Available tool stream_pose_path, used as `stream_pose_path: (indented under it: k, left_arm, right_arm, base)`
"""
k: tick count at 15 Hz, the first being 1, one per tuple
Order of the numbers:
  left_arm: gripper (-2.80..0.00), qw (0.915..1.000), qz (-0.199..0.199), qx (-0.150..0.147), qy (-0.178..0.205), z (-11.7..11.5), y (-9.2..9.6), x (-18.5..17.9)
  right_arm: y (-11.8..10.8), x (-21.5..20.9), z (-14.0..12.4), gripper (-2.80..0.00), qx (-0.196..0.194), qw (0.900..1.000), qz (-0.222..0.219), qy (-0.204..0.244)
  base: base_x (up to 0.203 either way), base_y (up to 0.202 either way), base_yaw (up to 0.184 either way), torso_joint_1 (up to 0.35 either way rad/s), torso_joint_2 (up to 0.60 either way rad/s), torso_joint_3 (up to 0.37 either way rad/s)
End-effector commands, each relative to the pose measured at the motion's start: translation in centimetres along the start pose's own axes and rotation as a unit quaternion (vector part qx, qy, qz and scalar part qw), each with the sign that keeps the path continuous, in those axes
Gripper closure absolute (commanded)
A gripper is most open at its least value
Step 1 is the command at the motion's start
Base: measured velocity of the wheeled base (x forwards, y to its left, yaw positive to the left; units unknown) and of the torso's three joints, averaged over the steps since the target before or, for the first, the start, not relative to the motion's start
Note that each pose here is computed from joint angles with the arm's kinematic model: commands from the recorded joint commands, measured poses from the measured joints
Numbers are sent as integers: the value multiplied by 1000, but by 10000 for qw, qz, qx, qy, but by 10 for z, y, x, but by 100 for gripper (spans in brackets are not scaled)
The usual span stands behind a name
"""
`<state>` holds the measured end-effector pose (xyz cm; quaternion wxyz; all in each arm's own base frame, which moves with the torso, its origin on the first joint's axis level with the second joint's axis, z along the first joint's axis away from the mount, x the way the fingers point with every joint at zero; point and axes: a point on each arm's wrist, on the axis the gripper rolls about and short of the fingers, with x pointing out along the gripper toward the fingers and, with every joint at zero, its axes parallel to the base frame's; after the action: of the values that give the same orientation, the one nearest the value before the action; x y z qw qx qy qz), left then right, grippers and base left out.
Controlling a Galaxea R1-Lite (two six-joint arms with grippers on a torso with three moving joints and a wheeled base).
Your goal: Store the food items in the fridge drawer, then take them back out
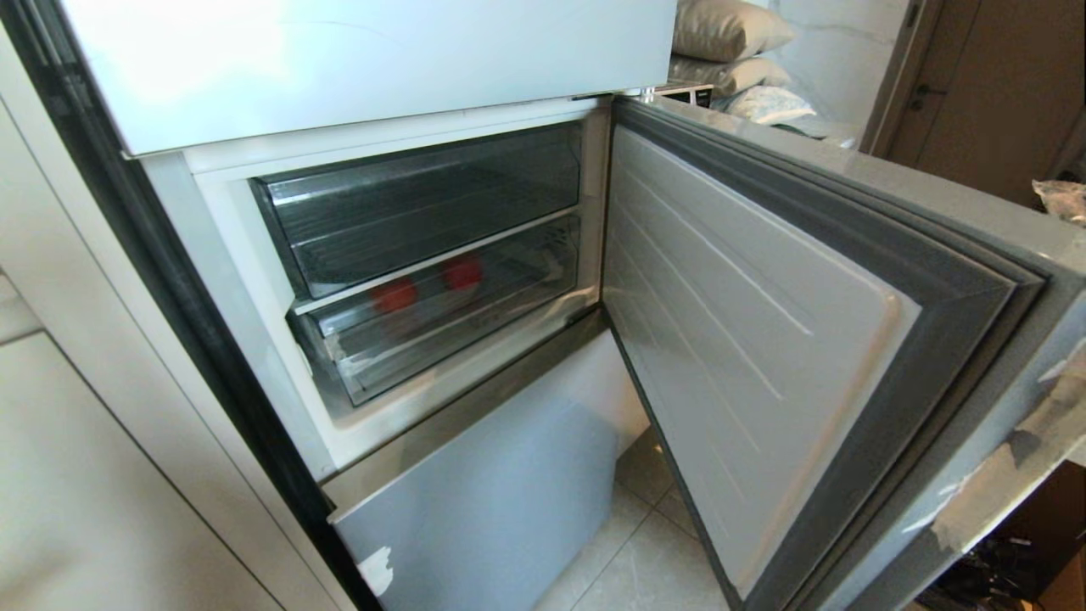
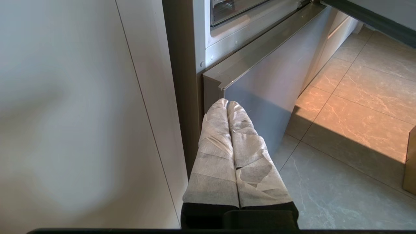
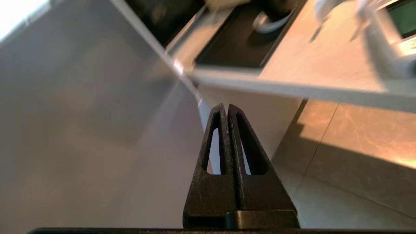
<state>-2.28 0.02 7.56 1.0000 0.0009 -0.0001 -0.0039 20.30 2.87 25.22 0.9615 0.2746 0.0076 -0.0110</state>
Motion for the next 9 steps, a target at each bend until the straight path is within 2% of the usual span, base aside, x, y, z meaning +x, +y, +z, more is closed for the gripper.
stream_pose_path:
  k: [1, 5, 9]
  left_arm:
    - [0, 10000, 1, -1, -6, 0, 0, 0]
    - [0, 10000, 1, -1, -6, 0, 0, 0]
    - [0, 10000, 1, -1, -4, 0, 0, 0]
  right_arm:
    - [15, 20, -23, 0, -295, 9982, 221, 471]
    - [47, 49, -51, 0, -635, 9911, 682, 946]
    - [74, 81, -75, 0, -761, 9834, 1187, 1139]
  base:
    - [0, 0, 0, 0, 0, 0]
    - [0, 0, 0, 0, 0, 0]
    - [0, 0, 0, 0, 0, 0]
